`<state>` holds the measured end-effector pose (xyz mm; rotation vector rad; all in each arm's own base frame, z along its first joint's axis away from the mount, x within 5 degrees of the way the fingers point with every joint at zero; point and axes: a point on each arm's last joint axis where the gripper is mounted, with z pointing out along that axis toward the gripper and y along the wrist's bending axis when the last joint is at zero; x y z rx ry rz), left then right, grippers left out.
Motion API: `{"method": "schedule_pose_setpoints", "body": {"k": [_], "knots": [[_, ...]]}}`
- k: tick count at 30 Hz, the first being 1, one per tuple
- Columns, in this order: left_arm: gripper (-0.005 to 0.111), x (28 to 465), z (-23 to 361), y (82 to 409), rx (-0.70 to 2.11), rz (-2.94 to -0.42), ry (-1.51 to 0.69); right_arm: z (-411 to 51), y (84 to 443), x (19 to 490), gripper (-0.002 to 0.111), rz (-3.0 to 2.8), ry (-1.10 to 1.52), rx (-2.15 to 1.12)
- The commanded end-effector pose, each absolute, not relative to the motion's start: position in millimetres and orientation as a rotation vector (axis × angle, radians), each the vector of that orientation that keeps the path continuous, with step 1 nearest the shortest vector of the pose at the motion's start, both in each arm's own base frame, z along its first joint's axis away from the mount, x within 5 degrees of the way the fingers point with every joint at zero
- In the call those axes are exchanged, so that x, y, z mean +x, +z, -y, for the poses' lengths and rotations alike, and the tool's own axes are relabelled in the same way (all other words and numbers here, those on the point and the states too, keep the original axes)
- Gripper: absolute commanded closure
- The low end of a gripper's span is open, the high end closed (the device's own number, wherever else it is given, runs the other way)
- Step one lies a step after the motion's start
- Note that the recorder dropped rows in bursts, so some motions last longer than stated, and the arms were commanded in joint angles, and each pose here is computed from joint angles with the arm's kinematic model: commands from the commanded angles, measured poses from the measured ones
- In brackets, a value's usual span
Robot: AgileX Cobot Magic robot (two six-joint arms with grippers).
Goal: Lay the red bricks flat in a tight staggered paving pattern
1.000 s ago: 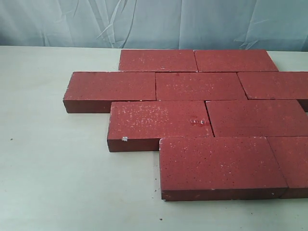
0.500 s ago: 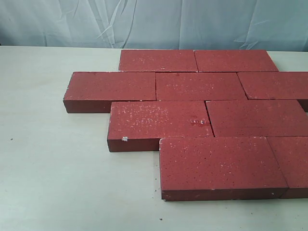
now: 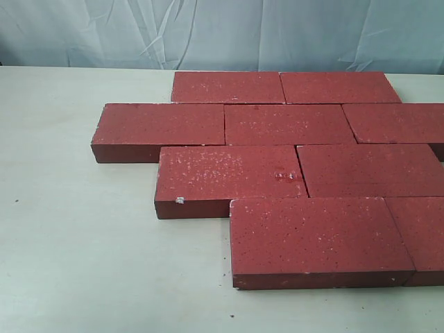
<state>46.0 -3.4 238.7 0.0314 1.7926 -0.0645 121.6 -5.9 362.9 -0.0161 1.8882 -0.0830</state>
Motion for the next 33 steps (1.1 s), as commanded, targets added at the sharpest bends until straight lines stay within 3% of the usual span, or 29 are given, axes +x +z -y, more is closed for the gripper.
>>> {"method": "schedule_pose_setpoints", "body": {"k": [1, 20, 33], "knots": [[0.107, 46.4, 3.2, 227.5, 0.031, -1.734, -0.062, 6.6, 362.2, 120.6, 0.109, -1.883, -0.09, -0.014], [0.107, 53.3, 3.6, 182.9, 0.027, -1.825, -0.065, 6.6, 362.0, 120.5, 0.109, -1.885, -0.09, -0.014], [0.107, 54.1, 3.4, 185.2, 0.029, -1.794, -0.061, 6.6, 362.0, 120.5, 0.109, -1.885, -0.09, -0.014]]}}
